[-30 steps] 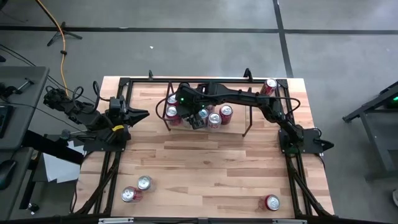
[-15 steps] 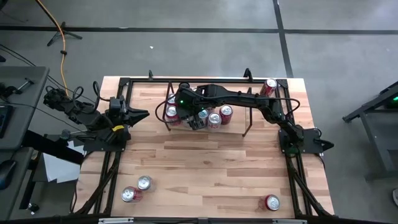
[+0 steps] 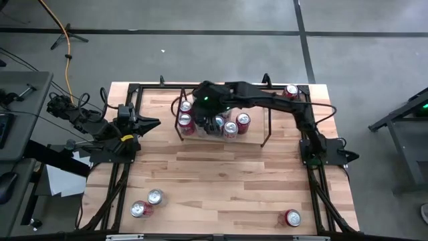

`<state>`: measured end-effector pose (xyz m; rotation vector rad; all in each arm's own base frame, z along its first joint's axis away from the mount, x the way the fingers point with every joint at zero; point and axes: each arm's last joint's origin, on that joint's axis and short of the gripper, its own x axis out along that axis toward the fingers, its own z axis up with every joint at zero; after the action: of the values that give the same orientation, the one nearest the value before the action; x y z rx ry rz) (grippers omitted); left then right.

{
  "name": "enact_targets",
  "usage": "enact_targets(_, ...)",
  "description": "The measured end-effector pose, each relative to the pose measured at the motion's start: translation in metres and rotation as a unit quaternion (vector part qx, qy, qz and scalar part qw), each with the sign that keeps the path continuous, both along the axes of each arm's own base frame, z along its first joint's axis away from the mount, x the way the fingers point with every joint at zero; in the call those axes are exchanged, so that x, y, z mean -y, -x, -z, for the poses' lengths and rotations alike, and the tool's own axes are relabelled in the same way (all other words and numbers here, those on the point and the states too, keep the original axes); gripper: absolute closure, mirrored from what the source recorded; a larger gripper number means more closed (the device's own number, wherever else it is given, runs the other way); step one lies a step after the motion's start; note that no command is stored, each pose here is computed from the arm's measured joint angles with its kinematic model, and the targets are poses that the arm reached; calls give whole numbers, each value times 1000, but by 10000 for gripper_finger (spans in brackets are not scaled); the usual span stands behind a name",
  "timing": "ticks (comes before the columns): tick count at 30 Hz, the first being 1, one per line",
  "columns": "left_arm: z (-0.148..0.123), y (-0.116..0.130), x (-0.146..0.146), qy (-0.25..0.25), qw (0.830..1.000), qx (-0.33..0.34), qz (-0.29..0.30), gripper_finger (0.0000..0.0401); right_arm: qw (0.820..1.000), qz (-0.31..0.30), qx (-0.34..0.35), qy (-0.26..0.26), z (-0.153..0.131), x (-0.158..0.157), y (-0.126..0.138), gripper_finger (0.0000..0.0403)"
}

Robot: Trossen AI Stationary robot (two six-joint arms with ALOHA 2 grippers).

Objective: Place canned beverage on shelf
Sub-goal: Put the white-pink soda can on the shelf aligned with the other white-pink soda cans

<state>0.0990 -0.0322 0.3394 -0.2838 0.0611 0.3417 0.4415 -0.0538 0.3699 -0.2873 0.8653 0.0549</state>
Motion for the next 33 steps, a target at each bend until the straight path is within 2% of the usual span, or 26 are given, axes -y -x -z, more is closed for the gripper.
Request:
enact_targets(3, 0, 0, 0, 0, 1000, 0, 0, 401, 994, 58, 50, -84, -19, -2, 6, 17)
enact_targets(5, 0, 0, 0, 0, 1000, 0, 0, 401, 979, 122, 69, -146, -26, -3, 9, 17)
enact_targets(8, 0, 0, 0, 0, 1000, 0, 0, 401, 944, 212, 67, -243, -26, -3, 10, 17)
enact_targets(11, 0, 0, 0, 0, 1000, 0, 0, 401, 907, 295, 45, -296, -18, -8, 10, 17)
enact_targets(14, 0, 0, 0, 0, 1000, 0, 0, 401, 880, 389, 42, -269, -7, -18, 8, 17)
enact_targets(17, 0, 0, 0, 0, 1000, 0, 0, 401, 847, 471, 87, -232, -2, -31, 5, 17)
enact_targets(20, 0, 0, 0, -1, 1000, -1, 0, 401, 803, 533, 119, -240, 7, -41, -2, 17)
enact_targets(22, 0, 0, 0, -1, 1000, -2, 0, 401, 786, 553, 126, -247, 15, -46, -7, 17)
enact_targets(33, 0, 0, 0, -16, 1000, -8, 7, 401, 750, 600, 110, -255, 55, -51, -28, 17)
